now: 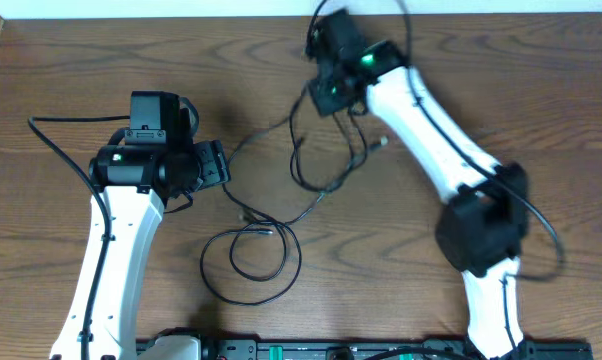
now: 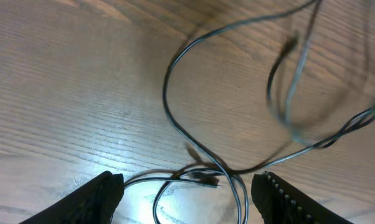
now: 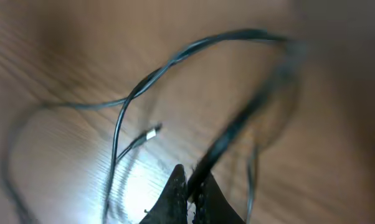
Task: Untangle cables
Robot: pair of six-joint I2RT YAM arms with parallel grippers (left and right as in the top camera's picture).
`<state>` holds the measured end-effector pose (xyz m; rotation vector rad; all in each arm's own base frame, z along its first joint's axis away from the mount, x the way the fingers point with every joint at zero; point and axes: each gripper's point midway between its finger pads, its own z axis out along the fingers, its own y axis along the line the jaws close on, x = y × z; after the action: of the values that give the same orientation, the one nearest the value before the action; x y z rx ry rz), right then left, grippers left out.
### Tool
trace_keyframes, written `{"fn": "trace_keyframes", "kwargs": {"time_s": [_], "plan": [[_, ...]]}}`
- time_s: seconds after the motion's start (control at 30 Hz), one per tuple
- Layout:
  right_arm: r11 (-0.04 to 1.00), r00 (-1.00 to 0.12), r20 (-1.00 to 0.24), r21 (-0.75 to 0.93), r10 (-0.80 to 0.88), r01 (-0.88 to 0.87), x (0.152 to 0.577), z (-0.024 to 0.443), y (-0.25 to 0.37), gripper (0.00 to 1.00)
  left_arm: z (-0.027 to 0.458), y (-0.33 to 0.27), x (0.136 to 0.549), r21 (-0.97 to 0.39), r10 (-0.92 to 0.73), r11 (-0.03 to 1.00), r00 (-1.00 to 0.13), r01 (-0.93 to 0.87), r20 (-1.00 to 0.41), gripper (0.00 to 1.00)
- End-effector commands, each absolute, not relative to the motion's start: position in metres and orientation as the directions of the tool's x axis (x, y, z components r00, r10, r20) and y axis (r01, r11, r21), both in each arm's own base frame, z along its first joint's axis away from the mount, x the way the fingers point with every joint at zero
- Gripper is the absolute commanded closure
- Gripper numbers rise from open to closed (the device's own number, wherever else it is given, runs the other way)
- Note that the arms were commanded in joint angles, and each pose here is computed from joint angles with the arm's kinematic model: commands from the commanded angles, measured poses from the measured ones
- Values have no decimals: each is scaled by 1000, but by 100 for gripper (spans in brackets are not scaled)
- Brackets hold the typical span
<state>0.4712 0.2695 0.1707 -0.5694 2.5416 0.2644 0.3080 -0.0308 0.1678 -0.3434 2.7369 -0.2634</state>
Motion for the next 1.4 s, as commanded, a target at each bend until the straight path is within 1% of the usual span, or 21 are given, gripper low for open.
{"fn": "trace_keyframes", "kwargs": {"time_s": [0.0,0.13,0.17,0.27,0.33,0.4,0.43,0.47,0.5,0.57,0.6,0.63,0.7,0.77,0.83,0.97,1.1,1.23,1.37], "plan": [[917,-602,-749,-19,-277,-398,469,306,239,99,167,-30,308,-214,-260,957,-905,-195,-338,29],[928,-500,-828,-62,-253,-368,453,365,219,99,167,-30,308,-214,-260,957,-905,-195,-338,29],[928,-453,-860,-60,-235,-368,444,390,215,99,167,-30,308,-214,-260,957,-905,-195,-338,29],[924,-387,-900,-42,-200,-380,429,424,210,99,168,-30,308,-216,-260,957,-903,-194,-341,29],[908,-345,-921,-23,-183,-419,417,443,213,99,169,-31,311,-222,-261,956,-899,-191,-352,28],[879,-303,-938,-3,-168,-478,403,461,219,99,173,-37,317,-259,-259,951,-894,-170,-366,28],[862,-283,-946,6,-160,-507,397,469,222,99,175,-42,319,-288,-257,945,-892,-153,-371,17],[851,-269,-951,12,-152,-525,392,475,224,99,178,-50,323,-327,-254,936,-890,-128,-379,12],[837,-250,-958,19,-141,-547,386,482,226,99,185,-63,327,-386,-223,921,-891,-58,-396,12],[824,-233,-963,23,-133,-565,381,489,228,99,200,-89,331,-480,-140,871,-885,102,-444,12],[818,-225,-966,26,-128,-575,378,493,228,99,216,-110,331,-550,-84,802,-866,235,-492,12],[815,-221,-967,27,-126,-579,376,495,228,99,226,-121,331,-577,-54,755,-848,310,-526,12],[806,-216,-969,29,-123,-591,372,498,229,99,238,-134,331,-586,-15,700,-813,408,-582,12],[789,-208,-971,35,-119,-613,366,501,232,99,243,-144,336,-530,41,693,-760,489,-649,11],[775,-200,-973,38,-115,-631,360,505,233,99,242,-149,341,-474,81,708,-727,523,-682,11],[754,-187,-976,43,-107,-656,350,512,234,99,232,-158,352,-408,121,742,-706,531,-698,11],[744,-189,-976,47,-108,-667,343,514,233,99,226,-177,356,-399,153,720,-690,568,-707,11],[696,-197,-974,64,-113,-715,332,514,240,99,216,-196,363,-394,180,694,-675,602,-715,11],[694,-204,-972,68,-117,-717,330,512,240,99,205,-207,370,-398,192,682,-675,613,-712,11]]}}
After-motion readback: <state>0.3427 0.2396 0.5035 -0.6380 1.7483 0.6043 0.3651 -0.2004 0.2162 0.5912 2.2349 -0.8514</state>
